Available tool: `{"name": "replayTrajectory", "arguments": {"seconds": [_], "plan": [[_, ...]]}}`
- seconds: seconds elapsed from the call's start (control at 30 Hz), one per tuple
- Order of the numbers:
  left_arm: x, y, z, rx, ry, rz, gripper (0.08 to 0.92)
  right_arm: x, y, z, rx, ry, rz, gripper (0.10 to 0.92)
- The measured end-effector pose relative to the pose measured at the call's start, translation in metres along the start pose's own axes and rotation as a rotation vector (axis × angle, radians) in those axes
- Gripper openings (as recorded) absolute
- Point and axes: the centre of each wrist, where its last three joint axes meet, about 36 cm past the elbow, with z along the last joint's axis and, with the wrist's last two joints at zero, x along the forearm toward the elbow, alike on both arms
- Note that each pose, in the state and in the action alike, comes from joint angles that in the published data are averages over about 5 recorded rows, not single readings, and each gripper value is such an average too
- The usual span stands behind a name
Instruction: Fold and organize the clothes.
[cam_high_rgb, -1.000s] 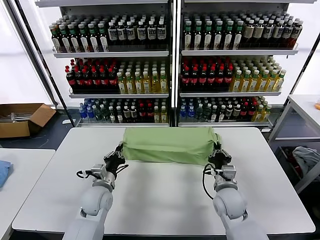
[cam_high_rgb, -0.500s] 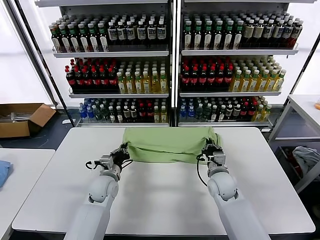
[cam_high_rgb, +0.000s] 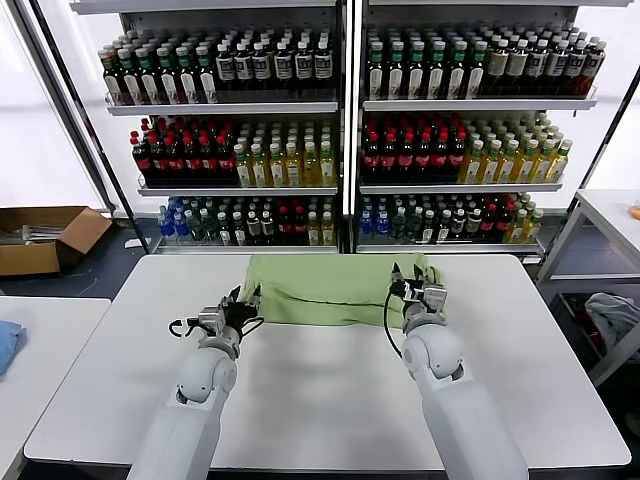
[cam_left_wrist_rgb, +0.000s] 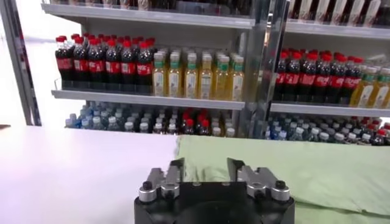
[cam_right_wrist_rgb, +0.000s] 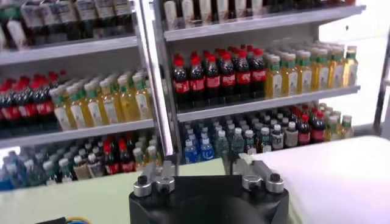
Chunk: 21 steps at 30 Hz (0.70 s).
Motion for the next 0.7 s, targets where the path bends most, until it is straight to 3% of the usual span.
{"name": "replayTrajectory", "arguments": {"seconds": [0.13,0.27,0.7], "plan": [[0.008,0.002,-0.002,-0.009,0.003,-0.009,0.735,0.014,-0.008,0.005,0.029,0.018,0.025,0.809],[0.018,0.006,-0.001,-0.024,0.004,-0.021,0.810,0.030,-0.019,0.015,0.067,0.044,0.052,0.822],[0.033,0.004,0.011,-0.071,0.037,-0.012,0.823,0.053,-0.048,0.037,0.150,0.122,0.124,0.823]]}}
